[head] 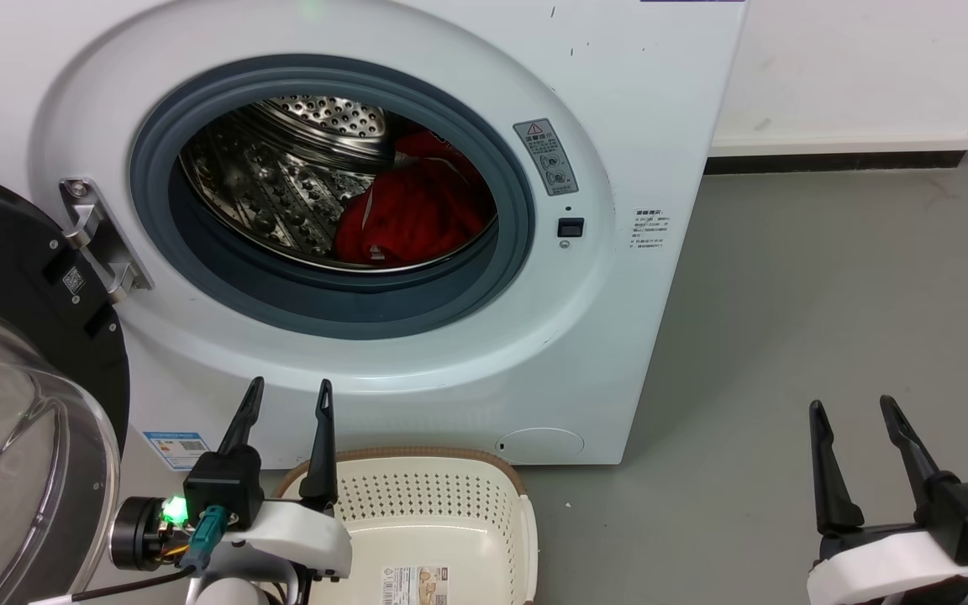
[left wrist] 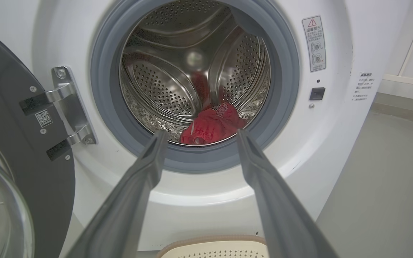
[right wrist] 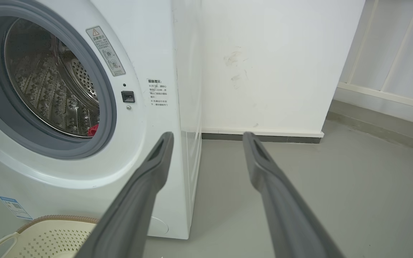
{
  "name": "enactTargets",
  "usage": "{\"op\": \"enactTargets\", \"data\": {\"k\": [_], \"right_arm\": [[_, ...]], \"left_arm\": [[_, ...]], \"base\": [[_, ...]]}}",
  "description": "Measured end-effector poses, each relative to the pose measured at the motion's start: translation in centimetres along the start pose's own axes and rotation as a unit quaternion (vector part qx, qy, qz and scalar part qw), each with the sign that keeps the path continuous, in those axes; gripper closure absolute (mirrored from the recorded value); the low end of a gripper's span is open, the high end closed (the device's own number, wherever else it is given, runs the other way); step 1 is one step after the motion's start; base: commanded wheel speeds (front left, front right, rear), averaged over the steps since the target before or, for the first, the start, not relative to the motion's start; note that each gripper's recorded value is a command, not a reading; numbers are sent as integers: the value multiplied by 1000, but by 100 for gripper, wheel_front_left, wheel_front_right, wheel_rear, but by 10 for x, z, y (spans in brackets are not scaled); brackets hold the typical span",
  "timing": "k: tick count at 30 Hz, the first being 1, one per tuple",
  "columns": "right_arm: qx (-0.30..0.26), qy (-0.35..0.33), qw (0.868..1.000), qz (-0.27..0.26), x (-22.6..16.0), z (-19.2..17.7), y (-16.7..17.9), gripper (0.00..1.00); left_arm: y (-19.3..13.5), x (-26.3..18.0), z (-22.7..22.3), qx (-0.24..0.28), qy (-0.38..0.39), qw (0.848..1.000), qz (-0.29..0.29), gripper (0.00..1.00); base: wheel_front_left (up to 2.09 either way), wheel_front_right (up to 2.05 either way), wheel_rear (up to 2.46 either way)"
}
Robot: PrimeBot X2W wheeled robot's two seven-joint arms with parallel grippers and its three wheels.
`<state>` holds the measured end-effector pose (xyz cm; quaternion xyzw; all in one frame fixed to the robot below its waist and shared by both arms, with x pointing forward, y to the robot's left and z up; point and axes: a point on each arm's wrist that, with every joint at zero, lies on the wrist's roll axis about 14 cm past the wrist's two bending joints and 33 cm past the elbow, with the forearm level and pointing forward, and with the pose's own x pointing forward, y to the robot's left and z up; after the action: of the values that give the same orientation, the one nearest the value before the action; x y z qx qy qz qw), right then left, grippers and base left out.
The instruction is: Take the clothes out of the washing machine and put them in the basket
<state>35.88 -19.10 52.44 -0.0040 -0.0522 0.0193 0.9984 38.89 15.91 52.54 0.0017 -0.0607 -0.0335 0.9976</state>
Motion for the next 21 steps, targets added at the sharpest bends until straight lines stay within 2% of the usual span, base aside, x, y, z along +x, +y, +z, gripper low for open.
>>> {"op": "enactTargets", "data": {"k": [8,21], "right_arm": [[-22,-7,1000,9,0,2,4,0],[-13,-4,1000,11,1,-1,6,0]], "left_arm": [[-1,-1,-3,22,1,1000,-3,0],[4,-2,-10,11,10,1000,7,0]], "base": [[0,0,0],[0,0,0]]}}
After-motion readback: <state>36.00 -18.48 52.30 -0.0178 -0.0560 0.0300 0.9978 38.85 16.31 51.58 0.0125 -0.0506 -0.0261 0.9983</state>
